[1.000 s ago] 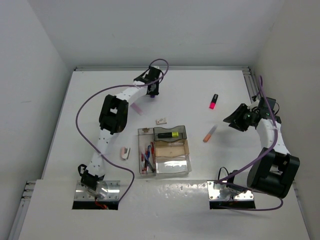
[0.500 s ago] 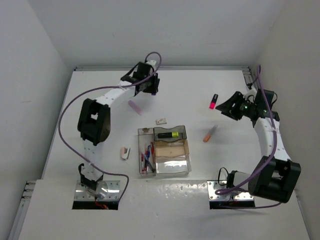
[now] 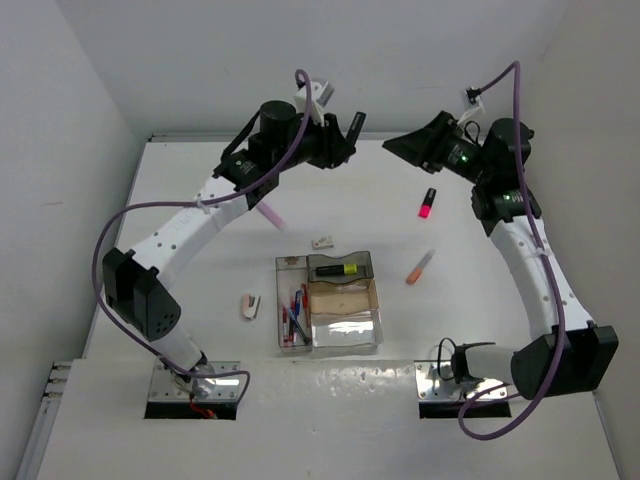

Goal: Sort the stationery into containers
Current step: Pass the stationery from the left arm to the right

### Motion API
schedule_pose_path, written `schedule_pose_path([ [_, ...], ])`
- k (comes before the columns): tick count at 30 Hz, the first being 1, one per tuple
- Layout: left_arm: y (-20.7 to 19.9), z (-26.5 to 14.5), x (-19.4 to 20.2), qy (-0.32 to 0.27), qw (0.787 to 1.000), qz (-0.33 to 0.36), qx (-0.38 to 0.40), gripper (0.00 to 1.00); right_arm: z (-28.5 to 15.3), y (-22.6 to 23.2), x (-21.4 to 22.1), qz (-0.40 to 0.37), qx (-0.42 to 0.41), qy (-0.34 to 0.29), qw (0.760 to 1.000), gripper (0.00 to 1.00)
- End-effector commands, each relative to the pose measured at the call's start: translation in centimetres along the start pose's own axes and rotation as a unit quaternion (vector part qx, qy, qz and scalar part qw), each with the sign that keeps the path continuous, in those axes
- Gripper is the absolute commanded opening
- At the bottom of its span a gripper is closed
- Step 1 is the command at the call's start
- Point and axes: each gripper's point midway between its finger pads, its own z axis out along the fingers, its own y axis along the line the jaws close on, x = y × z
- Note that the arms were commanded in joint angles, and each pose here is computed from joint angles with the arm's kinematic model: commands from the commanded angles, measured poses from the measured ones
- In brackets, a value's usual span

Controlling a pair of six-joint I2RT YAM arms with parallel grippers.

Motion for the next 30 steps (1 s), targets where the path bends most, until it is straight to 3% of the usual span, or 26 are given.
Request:
schedule_pose_path([
  [1,-2.6,-0.9,1.1,0.020,0.999,-0.007,0.032,0.00,0.9,3.5,-2.2,-0.013,-0.044,-0.036,0.998,0.52],
  [17,-6.9,-1.4,1.9,0.026,0.998,0.017,0.063,0.00,2.6,0.5,-0.1,0.004,0.012,-0.012,1.000,0.52],
  [25,-7.5,-1.2,1.9,0.026,0.997,0.021,0.068,0.01,3.3,0.4,0.7,-0.007,0.007,0.000,1.000,0.16],
  [30,-7.5,-1.2,2.1,0.028,0.997,0.021,0.070,0.02,3.6,-0.2,1.8,-0.015,0.016,0.017,1.000,0.15],
])
